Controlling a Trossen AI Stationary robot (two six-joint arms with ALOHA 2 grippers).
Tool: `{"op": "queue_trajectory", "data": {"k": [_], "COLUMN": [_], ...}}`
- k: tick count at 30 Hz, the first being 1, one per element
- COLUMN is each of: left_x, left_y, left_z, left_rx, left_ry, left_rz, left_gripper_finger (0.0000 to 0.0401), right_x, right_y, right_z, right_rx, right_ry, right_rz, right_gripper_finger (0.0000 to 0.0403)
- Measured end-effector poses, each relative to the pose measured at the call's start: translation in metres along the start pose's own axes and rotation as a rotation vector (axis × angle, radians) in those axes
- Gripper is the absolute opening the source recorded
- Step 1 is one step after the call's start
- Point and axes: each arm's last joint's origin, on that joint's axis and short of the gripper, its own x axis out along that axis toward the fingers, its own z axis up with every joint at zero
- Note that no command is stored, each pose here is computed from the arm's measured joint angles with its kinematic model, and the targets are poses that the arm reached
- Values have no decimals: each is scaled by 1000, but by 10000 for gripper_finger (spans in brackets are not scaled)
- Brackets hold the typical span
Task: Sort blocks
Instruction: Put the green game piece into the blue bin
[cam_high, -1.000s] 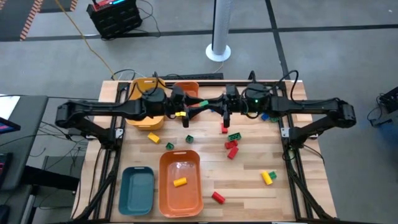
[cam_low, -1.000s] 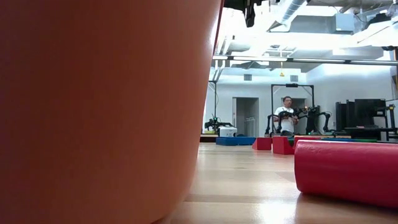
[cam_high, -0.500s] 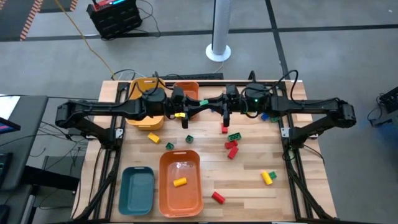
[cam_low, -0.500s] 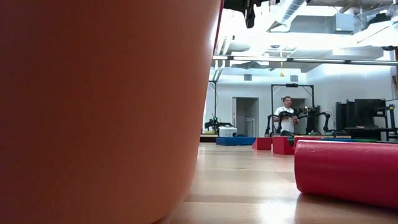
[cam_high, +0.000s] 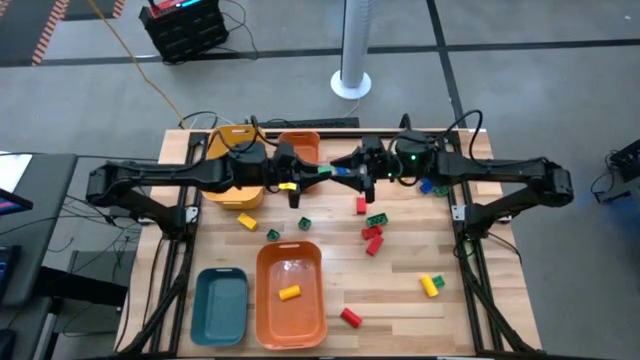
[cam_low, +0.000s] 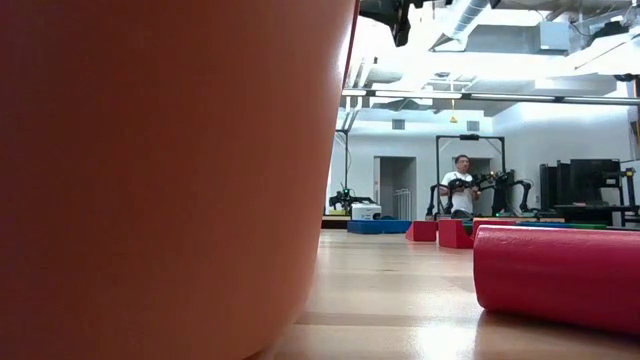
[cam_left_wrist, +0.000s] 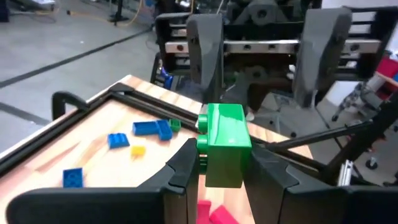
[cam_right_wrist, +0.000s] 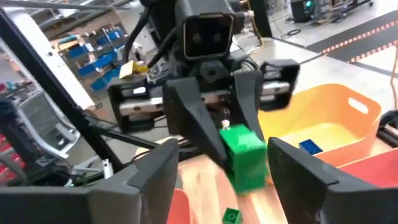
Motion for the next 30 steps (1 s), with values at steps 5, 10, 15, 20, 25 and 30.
{"op": "queue_trajectory", "data": {"k": [5,10,15,20,25,30], "left_x": [-28,-75,-115,-138,-149,-157], "left_y": [-1,-10,-29,-53,-77,-98], "left_z": [6,1,-18,-36,-50,-67], "left_rx": [0,-83,-230,-331,-400,-435], "left_ry": [77,281,525,685,774,862], "left_rz": [25,37,41,51,46,70], "left_gripper_finger": [89,89,89,89,89,89], "right_x": [-13,-29,-42,-43,-42,-42], "right_y": [-4,-11,-22,-31,-33,-34], "right_z": [9,14,15,13,9,10], "right_rx": [-5,-21,-31,-23,-38,-55], "right_ry": [-23,6,53,91,119,121], "right_rz": [-15,-74,-146,-190,-197,-201], "right_gripper_finger": [260,260,260,260,260,260]}}
